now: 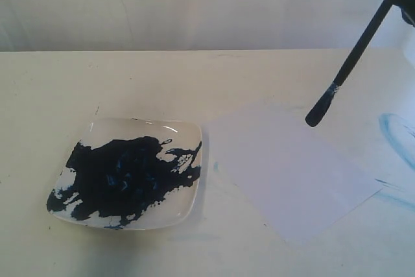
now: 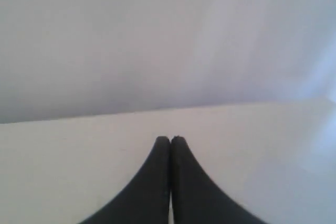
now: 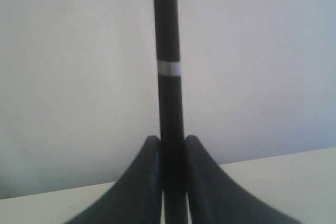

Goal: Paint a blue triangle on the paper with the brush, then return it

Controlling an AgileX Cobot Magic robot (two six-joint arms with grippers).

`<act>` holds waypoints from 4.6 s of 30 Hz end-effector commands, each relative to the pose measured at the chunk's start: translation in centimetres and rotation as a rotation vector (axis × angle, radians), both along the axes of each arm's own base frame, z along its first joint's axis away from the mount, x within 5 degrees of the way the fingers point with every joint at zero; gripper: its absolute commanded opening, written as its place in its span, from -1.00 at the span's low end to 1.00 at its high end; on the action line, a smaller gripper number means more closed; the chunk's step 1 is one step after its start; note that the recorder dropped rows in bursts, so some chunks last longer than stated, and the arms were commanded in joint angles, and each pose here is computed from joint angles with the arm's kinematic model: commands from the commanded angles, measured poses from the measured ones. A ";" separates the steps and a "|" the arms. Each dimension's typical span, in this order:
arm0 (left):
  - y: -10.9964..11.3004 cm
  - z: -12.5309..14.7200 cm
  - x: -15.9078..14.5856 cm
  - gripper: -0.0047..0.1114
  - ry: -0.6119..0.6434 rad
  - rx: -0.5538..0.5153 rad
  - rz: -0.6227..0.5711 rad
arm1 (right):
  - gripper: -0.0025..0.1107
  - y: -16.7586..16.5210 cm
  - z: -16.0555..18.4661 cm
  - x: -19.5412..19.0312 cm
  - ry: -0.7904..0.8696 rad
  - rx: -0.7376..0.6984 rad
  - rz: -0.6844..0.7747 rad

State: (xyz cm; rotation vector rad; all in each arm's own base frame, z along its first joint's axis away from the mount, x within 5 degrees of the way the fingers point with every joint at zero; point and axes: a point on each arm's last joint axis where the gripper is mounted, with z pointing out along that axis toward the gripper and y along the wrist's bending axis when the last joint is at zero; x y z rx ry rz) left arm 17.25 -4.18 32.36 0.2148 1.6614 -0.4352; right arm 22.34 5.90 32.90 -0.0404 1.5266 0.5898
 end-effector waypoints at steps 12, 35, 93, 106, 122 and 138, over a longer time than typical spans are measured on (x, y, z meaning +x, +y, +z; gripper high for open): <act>-18.7 -6.2 9.8 -0.92 0.338 0.244 -0.544 | -0.96 -0.1 0.1 -0.1 -0.011 0.007 0.001; -24.5 -15.3 16.4 -0.92 0.669 0.050 -0.853 | -0.96 -0.7 -2.9 2.9 0.095 0.002 -0.111; -24.5 -8.2 16.2 -0.92 0.451 0.510 -1.206 | -0.96 -0.7 -2.8 2.9 0.084 0.003 -0.107; -25.5 -14.1 17.7 -0.92 0.594 0.488 -1.144 | -0.96 -0.7 -2.9 2.9 0.087 0.002 -0.107; -25.7 -16.9 19.1 -0.92 0.595 0.497 -1.033 | -0.96 -0.7 -2.9 2.9 0.087 0.002 -0.107; -28.5 -15.7 18.1 -0.92 0.480 0.826 -1.048 | -0.96 -0.5 -3.9 3.6 0.117 -0.003 -0.104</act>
